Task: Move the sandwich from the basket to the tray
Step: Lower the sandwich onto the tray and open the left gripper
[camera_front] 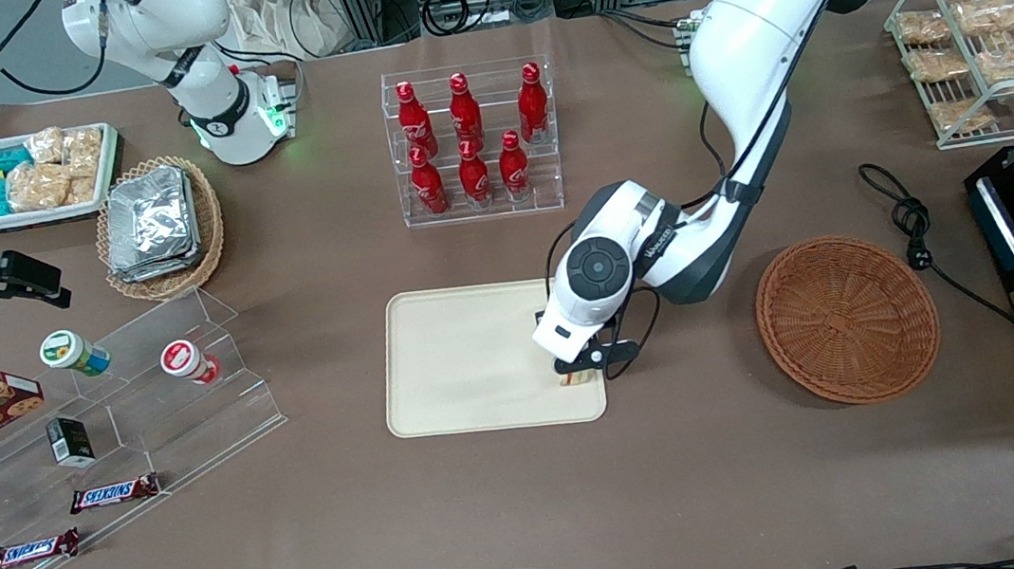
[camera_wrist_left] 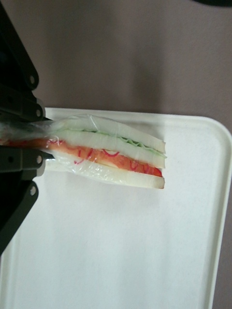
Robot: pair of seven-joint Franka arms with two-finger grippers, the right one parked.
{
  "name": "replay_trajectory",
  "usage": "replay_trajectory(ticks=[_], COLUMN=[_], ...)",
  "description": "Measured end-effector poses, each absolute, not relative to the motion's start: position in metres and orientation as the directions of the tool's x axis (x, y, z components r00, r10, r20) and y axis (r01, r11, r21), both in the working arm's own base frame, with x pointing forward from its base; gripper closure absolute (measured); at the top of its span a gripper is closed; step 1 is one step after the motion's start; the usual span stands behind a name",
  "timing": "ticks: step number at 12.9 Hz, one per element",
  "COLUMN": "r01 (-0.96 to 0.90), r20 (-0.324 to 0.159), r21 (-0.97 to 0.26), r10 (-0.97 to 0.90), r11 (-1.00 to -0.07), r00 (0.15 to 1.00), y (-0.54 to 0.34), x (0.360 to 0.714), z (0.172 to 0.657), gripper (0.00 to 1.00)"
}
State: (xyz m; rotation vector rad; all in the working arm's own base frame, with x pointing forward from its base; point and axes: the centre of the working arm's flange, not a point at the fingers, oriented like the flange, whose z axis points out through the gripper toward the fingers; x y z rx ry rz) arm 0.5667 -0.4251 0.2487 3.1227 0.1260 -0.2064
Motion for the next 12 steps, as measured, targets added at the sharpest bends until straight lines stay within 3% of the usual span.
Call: replay_trajectory(ticks=[2,5,10,12], r01=[0.069,0.06,0.085,0.11], r20=[-0.119,-0.103,-0.052,-0.047], r21=[-0.01,-0.016,0.01,-0.021], r10=[0.069,0.061,0.085,0.111], r11=[-0.998,-0.998,-0.996,-0.994], r00=[0.99,0.993,0.995,0.993], y=[-0.424,-0.424,-0.426,-0.419], x=[0.568,0.57,0.581,0.578], z=[0.246,0.249,0.288,0.323], gripper=[0.83,0.56,0.01,0.0])
